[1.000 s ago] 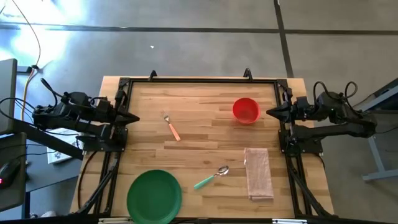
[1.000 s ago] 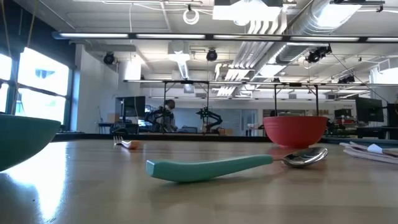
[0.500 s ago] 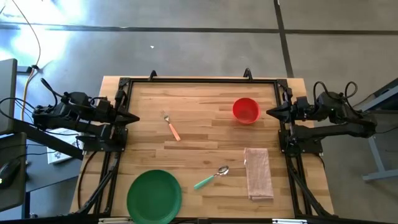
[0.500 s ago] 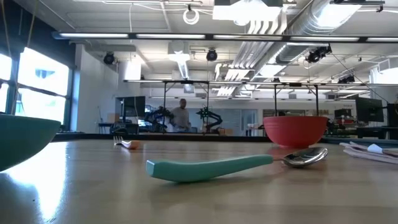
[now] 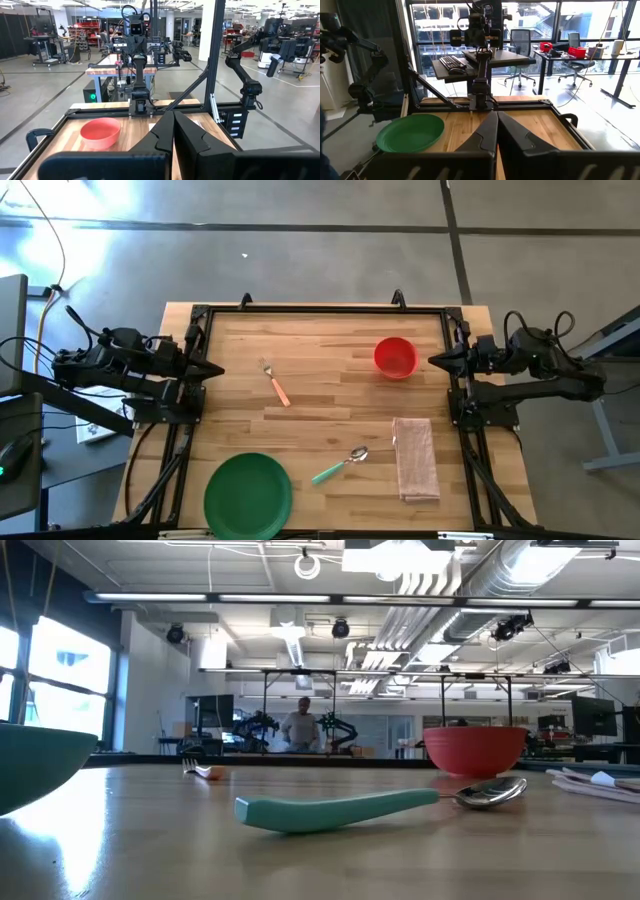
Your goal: Set table place
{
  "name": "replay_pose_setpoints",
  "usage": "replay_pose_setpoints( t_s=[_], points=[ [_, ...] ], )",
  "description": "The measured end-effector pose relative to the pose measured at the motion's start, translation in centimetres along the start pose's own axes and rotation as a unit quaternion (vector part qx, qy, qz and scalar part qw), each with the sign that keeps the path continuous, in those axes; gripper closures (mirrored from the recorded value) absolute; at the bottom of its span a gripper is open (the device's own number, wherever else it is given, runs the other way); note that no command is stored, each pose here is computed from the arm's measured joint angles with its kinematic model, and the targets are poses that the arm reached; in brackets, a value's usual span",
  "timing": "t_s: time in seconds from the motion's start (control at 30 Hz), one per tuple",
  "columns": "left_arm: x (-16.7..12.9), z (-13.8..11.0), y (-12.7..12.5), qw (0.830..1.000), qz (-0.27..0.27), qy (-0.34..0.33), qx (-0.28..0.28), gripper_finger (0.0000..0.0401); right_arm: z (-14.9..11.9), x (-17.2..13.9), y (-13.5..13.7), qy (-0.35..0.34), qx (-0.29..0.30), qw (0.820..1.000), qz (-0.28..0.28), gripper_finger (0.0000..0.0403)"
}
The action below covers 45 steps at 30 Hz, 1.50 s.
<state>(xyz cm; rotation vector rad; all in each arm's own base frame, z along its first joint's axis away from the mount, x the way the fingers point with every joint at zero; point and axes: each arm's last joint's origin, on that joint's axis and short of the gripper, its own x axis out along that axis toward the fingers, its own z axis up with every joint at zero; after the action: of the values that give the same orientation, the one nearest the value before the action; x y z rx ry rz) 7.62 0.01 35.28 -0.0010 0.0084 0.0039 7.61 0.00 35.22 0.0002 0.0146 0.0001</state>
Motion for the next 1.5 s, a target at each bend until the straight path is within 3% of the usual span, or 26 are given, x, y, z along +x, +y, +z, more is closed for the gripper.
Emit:
replay_pose_setpoints(
  t_s=[0.87, 1.2, 1.5],
  points=[
    [-0.01, 0.01, 0.00, 1.000, 0.000, 0.000, 0.000, 0.0400, 0.00, 0.00, 0.00, 0.000, 0.000, 1.000, 0.000, 0.0402],
    [-0.02, 0.00, 0.32, 0.998, 0.055, 0.000, 0.003, 0.0400, 0.15, 0.00, -0.08, -0.008, 0.013, 1.000, -0.013, 0.0402],
    [0.13, -0.01, 0.86, 0.989, 0.150, 0.003, 0.004, 0.0400, 0.89, -0.03, -0.16, -0.047, 0.037, 0.998, -0.026, 0.0402]
  ],
)
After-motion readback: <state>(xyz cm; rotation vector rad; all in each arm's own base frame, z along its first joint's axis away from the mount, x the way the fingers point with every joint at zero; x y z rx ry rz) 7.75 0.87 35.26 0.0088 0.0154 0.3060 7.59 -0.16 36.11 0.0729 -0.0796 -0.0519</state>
